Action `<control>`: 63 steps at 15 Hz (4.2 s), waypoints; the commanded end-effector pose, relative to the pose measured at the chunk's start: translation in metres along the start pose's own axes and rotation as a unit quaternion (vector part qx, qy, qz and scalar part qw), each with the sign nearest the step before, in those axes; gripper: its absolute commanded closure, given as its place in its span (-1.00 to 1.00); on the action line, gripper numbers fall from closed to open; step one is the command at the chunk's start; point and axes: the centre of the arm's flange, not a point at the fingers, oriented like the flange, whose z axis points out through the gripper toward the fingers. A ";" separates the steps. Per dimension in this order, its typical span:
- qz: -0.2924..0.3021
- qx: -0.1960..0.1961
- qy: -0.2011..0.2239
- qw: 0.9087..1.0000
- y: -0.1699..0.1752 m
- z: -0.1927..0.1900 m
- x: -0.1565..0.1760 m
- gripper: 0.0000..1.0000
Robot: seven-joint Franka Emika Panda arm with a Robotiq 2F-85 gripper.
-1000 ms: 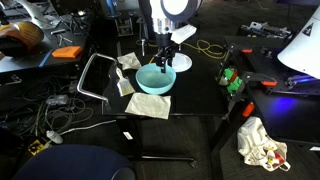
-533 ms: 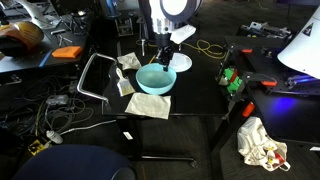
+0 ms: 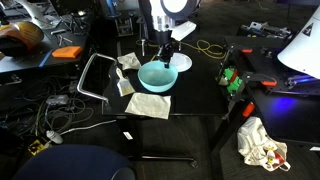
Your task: Move the bowl forward
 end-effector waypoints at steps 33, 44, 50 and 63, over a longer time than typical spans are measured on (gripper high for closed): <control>-0.373 -0.051 -0.076 0.923 0.003 0.027 -0.089 0.98; -0.362 -0.059 0.007 0.930 0.012 -0.016 -0.105 -0.94; -0.347 -0.038 0.073 0.934 0.014 -0.062 -0.111 -1.00; -0.323 -0.024 0.095 0.941 0.002 -0.083 -0.099 -1.00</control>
